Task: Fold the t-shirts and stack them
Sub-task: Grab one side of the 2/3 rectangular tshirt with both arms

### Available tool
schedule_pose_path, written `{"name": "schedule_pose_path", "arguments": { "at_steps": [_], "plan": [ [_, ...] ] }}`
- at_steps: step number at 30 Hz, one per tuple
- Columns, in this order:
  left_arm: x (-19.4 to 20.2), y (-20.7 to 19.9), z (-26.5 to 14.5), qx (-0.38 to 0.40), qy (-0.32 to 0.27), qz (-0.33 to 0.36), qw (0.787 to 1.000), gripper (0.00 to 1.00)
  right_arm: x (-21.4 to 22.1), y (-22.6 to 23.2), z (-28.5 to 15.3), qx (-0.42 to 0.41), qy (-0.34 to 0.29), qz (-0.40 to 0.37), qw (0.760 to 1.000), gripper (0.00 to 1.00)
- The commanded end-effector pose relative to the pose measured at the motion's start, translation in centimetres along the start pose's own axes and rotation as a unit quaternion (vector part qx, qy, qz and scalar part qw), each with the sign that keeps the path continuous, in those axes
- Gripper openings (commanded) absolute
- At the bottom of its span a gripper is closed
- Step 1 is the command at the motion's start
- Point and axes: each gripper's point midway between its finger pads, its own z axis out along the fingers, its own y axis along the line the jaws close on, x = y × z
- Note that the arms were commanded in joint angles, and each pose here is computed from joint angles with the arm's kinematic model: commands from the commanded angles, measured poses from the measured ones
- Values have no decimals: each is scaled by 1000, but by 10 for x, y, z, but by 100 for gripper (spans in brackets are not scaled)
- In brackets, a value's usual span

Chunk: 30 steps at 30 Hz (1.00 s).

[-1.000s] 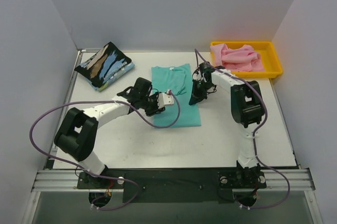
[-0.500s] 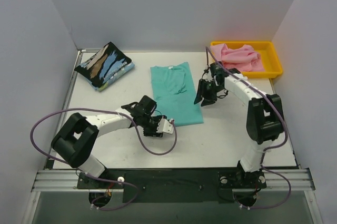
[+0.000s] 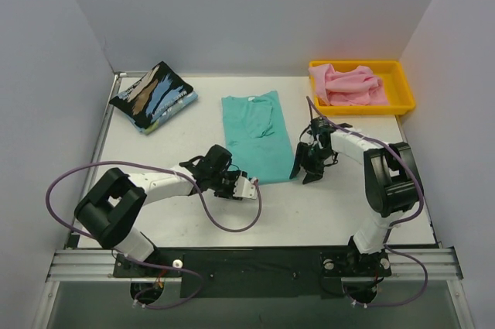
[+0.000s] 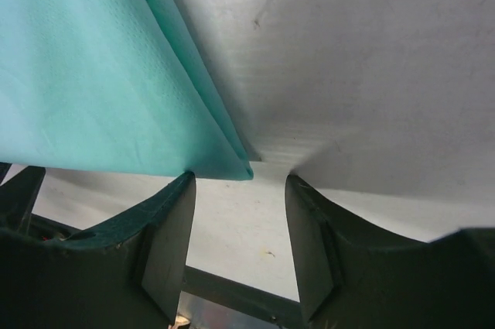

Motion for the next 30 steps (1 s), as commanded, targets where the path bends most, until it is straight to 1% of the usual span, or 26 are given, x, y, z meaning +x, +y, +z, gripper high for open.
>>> {"name": "schedule_pose_path", "arguments": {
  "at_steps": [1,5,6,8,10,12,13,14,15,16,17,18,20,22,24,25,26,27,28,29,30],
  "plan": [
    [-4,9,-7,-20,-1,21,1000,48,-10,-2,10,4,-25,19,999,46],
    [-8,2,-21,-7,-5,36,999,48,-11,-3,18,0,-24,37,999,45],
    [-5,-5,-24,6,-1,35,999,48,-11,-3,19,1,-24,49,998,45],
    [-9,-8,-32,11,-20,33,999,48,-12,-3,23,-2,-23,70,997,43],
    [-15,-2,-38,-10,-46,24,999,51,-13,-2,27,-7,-18,84,996,39],
    [-16,11,-39,-40,-54,17,998,56,-11,-1,30,-12,-12,88,996,30],
    [-13,14,-37,-48,-48,15,998,59,-10,0,31,-15,-10,87,996,22],
    [-12,16,-34,-49,-46,13,998,60,-7,-2,32,-14,-8,88,996,19],
    [-10,19,-32,-53,-42,14,998,62,-7,-2,31,-14,-11,87,996,13],
    [-5,21,-27,-59,-35,21,997,63,-6,-3,30,-14,-12,84,996,11],
    [0,21,-24,-64,-30,25,997,65,-5,-3,27,-15,-14,81,996,7],
    [4,29,-21,-80,-23,32,996,65,-3,-4,28,-15,-10,80,997,5],
    [11,31,-16,-75,-11,47,996,65,-1,-3,26,-17,-9,78,997,2],
    [17,34,-13,-74,3,58,996,62,1,-4,27,-17,-8,77,997,0],
    [23,35,-9,-74,19,62,995,57,3,-5,27,-17,-6,76,997,0],
    [26,35,-8,-72,24,70,995,52,3,-5,26,-18,-7,75,997,0],
    [26,34,-7,-69,24,76,994,42,3,-5,26,-19,-6,74,997,0],
    [28,30,-7,-65,25,83,994,35,5,-5,25,-19,-6,72,997,0],
    [25,29,-7,-65,23,89,994,19,6,-4,24,-22,-3,71,997,0],
    [26,26,-7,-61,24,93,994,11,6,-3,21,-25,-4,65,998,0],
    [23,25,-8,-64,23,100,993,0,10,-2,19,-26,4,63,998,0]
  ]
}}
